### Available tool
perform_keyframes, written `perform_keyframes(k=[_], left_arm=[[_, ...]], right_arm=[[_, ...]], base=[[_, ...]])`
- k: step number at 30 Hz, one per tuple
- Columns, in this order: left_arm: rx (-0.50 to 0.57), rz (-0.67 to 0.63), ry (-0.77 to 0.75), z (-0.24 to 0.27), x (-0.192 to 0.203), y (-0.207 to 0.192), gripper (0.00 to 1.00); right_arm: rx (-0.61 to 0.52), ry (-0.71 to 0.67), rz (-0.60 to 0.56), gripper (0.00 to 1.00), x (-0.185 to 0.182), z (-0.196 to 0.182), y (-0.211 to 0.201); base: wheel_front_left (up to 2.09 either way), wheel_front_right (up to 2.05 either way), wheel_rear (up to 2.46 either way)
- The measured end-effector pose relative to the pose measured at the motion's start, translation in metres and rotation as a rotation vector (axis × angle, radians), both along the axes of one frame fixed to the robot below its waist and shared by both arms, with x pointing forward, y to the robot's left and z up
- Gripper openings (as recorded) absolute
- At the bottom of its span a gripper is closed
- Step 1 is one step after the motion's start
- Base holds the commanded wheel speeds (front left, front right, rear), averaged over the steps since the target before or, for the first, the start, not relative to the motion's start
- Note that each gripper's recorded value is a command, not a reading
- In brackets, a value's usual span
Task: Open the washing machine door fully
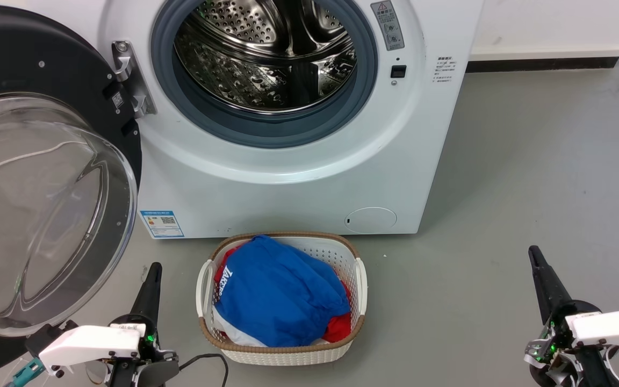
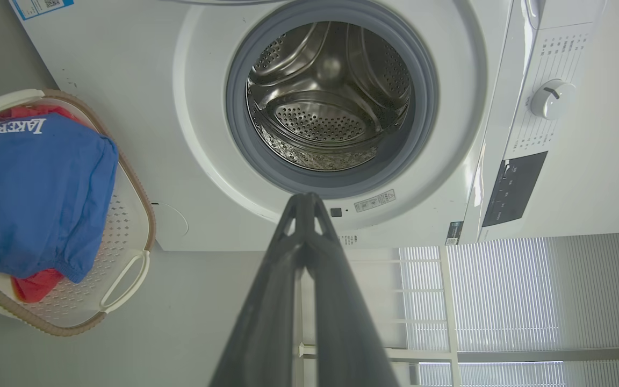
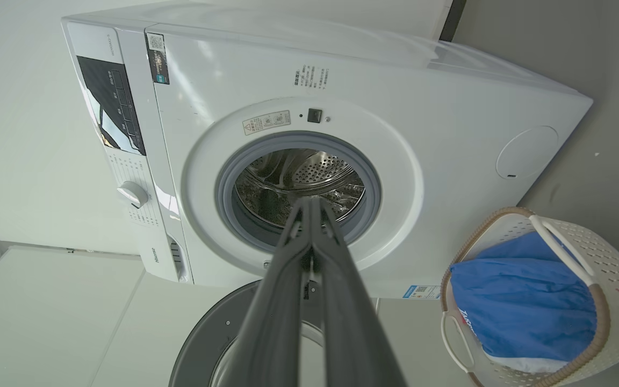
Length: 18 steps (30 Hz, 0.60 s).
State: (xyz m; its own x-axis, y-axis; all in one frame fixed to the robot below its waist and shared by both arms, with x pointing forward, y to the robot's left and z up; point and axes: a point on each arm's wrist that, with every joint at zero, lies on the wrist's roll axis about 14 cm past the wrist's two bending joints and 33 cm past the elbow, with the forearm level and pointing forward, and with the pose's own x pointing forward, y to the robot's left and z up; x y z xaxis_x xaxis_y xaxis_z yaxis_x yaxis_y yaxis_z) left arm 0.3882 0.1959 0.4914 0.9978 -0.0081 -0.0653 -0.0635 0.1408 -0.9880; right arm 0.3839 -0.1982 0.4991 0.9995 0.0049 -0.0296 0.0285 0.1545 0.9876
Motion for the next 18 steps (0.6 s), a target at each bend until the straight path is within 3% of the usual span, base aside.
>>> perform_keyframes(k=[18], left_arm=[[-0.119, 0.011, -0.043, 0.0104, -0.0003, 0.0034, 0.00]], right_arm=[[0.128, -0.019, -0.007, 0.00, 0.0034, 0.0054, -0.0017]], base=[[0.00, 0.00, 0.00]])
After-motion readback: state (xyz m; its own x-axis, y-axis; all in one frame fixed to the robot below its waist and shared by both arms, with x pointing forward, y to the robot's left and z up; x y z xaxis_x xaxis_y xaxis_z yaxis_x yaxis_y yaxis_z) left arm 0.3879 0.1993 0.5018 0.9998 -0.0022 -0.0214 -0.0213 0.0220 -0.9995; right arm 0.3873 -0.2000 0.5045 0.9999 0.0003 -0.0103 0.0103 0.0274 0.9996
